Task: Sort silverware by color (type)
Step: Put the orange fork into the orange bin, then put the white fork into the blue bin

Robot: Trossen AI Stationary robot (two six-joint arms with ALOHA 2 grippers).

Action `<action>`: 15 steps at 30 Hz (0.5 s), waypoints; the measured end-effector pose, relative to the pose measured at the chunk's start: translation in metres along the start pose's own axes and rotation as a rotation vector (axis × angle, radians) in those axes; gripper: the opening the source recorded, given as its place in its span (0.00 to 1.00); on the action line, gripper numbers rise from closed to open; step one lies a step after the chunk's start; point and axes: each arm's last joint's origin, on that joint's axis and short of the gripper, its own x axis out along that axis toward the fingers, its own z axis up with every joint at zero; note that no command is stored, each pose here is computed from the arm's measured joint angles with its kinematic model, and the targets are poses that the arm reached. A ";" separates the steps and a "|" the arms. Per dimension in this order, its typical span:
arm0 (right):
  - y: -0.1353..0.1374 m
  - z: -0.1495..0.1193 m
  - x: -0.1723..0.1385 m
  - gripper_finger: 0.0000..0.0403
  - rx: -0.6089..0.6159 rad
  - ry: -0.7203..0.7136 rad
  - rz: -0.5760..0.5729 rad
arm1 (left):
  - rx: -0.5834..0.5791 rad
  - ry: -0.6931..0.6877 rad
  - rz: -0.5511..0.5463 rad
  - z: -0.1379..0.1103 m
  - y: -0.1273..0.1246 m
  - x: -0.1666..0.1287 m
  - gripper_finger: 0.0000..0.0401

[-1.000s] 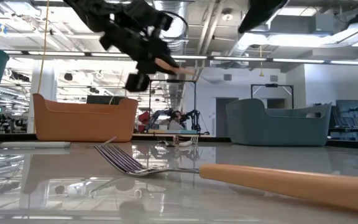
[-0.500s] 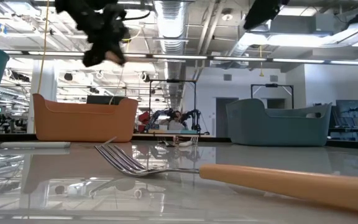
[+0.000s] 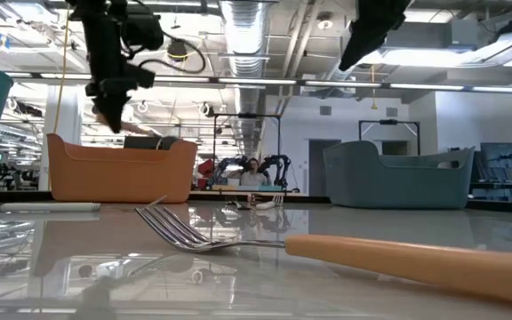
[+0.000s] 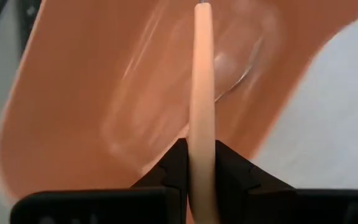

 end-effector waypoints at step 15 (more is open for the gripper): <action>0.007 0.000 0.000 0.53 0.017 -0.004 0.015 | 0.112 0.137 0.151 -0.004 0.002 0.009 0.35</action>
